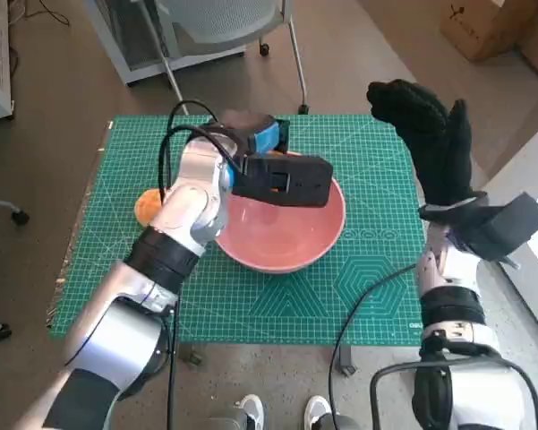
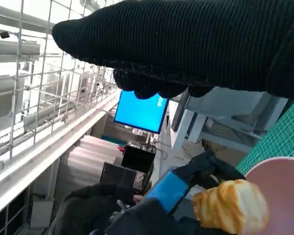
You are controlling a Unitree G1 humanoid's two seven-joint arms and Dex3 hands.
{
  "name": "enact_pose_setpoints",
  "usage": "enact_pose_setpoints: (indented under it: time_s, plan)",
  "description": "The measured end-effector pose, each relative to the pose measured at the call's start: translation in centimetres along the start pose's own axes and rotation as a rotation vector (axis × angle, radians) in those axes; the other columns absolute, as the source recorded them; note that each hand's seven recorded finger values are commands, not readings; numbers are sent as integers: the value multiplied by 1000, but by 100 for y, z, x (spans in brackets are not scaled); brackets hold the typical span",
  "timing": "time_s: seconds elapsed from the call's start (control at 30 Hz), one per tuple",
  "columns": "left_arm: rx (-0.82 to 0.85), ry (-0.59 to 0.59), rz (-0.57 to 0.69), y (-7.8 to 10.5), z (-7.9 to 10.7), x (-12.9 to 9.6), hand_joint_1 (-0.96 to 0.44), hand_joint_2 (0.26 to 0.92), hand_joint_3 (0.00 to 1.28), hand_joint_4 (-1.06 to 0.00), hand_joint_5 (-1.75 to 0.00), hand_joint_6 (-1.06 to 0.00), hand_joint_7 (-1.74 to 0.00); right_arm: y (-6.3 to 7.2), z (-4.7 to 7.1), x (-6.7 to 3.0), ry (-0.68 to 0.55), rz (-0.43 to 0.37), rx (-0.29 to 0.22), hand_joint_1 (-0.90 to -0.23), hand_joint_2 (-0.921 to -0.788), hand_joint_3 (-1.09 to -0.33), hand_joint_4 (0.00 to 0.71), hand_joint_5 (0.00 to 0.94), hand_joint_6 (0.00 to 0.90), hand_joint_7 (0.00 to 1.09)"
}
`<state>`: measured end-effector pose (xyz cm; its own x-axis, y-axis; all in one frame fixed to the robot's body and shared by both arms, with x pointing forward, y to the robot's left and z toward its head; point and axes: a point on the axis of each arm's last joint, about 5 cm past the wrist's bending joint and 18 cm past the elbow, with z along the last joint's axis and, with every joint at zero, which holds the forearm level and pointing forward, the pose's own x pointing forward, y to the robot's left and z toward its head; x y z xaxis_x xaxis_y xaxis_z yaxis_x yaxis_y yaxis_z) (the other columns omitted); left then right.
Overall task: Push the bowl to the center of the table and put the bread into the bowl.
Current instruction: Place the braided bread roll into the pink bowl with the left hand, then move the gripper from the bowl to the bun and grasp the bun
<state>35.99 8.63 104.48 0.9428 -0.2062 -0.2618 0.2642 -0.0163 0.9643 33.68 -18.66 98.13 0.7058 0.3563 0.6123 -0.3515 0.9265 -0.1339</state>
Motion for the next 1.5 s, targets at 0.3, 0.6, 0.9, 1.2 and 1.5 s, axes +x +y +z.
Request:
enact_pose_setpoints:
  time_s: [0.3, 0.6, 0.9, 1.2, 1.5]
  plan:
    - [-148, -99, -42, -6, -97, 12, -212, 828, 34, -93, -87, -225, -83, 14, -14, -13, 10, -2, -2, -671, -921, -717, 180, 0, 300, 0]
    - [-165, -80, -106, -12, -148, -4, -319, 802, 1, -3, -2, -178, -5, 41, -26, -7, 15, -4, 2, -662, -921, -718, 181, 2, 307, 4]
    - [-122, -95, -60, -48, -192, -79, -382, 800, 1, 1, 1, -186, -6, 84, -52, -12, 26, 3, 10, -673, -921, -715, 187, 3, 312, 5]
    - [-94, -130, 46, -67, -343, -298, -416, 804, 1, 1, 1, -194, -15, 128, -83, -27, 32, 10, 32, -653, -921, -715, 185, 1, 316, 5]
    - [-100, -83, 180, 40, -652, -744, -323, 786, 1, 1, 1, -230, -22, 122, -92, -28, 43, 21, 56, -649, -921, -707, 186, 1, 320, 6]
